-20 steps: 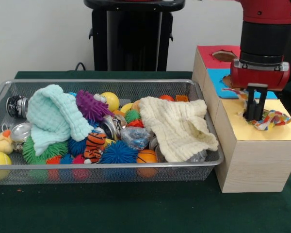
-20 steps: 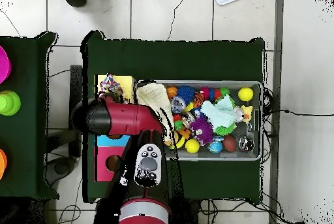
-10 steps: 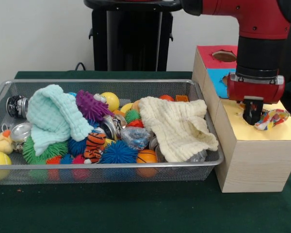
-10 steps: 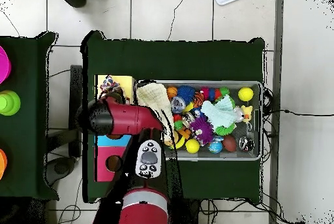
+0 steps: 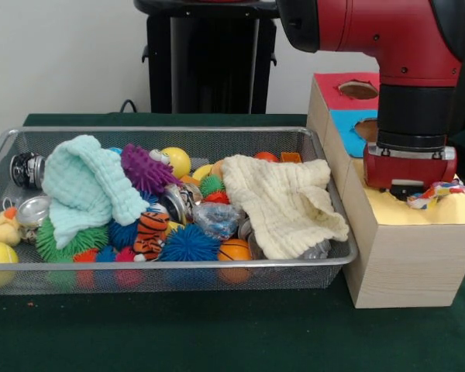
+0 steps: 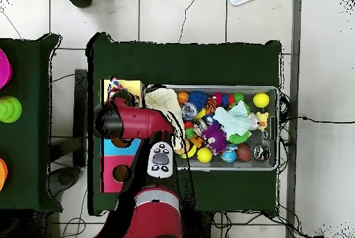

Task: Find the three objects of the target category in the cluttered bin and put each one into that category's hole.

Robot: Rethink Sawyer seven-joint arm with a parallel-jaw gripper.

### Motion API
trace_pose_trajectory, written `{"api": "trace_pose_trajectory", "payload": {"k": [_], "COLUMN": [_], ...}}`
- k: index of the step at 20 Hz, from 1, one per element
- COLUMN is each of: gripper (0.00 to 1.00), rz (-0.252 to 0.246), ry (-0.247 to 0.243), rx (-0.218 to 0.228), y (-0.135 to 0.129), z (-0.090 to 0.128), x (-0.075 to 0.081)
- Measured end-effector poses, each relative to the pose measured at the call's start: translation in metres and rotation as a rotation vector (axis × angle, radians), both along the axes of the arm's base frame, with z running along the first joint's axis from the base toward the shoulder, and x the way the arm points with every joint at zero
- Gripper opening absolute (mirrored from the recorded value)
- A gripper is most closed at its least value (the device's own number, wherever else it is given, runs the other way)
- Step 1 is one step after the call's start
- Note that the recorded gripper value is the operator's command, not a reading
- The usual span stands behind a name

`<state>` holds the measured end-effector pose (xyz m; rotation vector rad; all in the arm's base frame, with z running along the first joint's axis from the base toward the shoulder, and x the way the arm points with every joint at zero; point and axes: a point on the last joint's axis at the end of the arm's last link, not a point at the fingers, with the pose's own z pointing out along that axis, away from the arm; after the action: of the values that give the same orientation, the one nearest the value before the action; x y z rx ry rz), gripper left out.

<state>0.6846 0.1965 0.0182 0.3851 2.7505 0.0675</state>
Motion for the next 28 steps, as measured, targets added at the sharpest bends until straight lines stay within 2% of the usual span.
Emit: {"api": "trace_pose_trajectory", "payload": {"k": [17, 22, 26, 28], "gripper": [0.00, 0.00, 0.00, 0.00], "rz": [0.002, 0.003, 0.008, 0.012], "ry": [0.006, 0.059, 0.106, 0.140], "rx": [0.002, 0.010, 0.018, 0.022], "y": [0.000, 0.002, 0.004, 0.006], "z": [0.001, 0.014, 0.032, 0.047], "x": [0.001, -0.005, -0.007, -0.009]}}
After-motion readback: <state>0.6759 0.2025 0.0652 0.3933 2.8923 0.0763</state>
